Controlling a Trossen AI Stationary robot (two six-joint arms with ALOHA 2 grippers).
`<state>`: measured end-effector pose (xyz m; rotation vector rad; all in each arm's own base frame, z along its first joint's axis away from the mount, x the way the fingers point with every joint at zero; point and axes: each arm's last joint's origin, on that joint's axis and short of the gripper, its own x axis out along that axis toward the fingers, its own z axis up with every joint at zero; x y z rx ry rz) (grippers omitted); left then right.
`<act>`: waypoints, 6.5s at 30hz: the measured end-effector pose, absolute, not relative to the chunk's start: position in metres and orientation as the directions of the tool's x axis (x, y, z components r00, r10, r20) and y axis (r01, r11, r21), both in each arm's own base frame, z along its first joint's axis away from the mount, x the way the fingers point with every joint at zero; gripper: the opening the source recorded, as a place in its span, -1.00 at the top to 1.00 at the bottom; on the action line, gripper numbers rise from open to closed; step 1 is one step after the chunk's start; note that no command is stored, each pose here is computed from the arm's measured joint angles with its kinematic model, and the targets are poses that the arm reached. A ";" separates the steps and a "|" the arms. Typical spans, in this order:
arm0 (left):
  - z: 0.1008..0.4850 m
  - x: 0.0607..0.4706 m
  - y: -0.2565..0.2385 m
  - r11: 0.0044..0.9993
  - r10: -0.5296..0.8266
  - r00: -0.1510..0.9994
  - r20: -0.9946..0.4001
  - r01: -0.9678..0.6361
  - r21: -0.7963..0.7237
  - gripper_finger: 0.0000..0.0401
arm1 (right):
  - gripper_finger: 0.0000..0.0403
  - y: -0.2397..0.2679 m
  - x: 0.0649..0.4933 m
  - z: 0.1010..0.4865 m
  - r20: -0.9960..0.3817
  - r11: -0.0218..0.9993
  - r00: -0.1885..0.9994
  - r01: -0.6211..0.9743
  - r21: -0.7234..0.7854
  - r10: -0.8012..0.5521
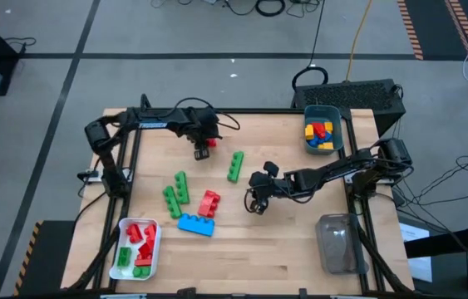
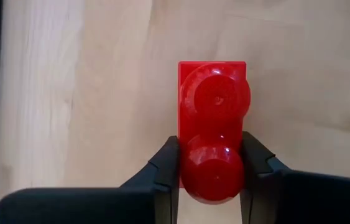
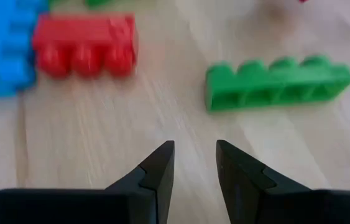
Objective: Sort blocks by size
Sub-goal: Put the two stud red game piece into the white bin, then put the four stud blue game piece into the transparent black bin
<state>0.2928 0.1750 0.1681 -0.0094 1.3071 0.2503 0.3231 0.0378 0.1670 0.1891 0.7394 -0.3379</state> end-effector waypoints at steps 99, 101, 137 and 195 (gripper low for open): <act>0.257 0.194 -0.168 0.995 0.088 0.298 -0.950 -0.074 0.069 0.14 | -0.09 0.162 0.419 0.183 -0.710 0.982 0.679 0.124 -0.140 -0.187; 0.256 0.204 -0.163 0.995 0.086 0.319 -0.944 -0.066 0.069 0.13 | -0.09 0.164 0.418 0.180 -0.721 0.982 0.668 0.130 -0.133 -0.186; 0.159 0.273 -0.119 0.983 -0.137 0.126 -0.982 0.138 -0.120 -0.38 | -0.09 0.182 0.399 0.155 -0.739 0.979 0.655 0.201 -0.035 -0.161; 0.155 0.294 -0.141 0.981 0.009 0.318 -0.948 0.182 0.071 0.53 | -0.16 0.184 0.415 0.145 -0.672 0.983 0.733 0.179 0.041 -0.105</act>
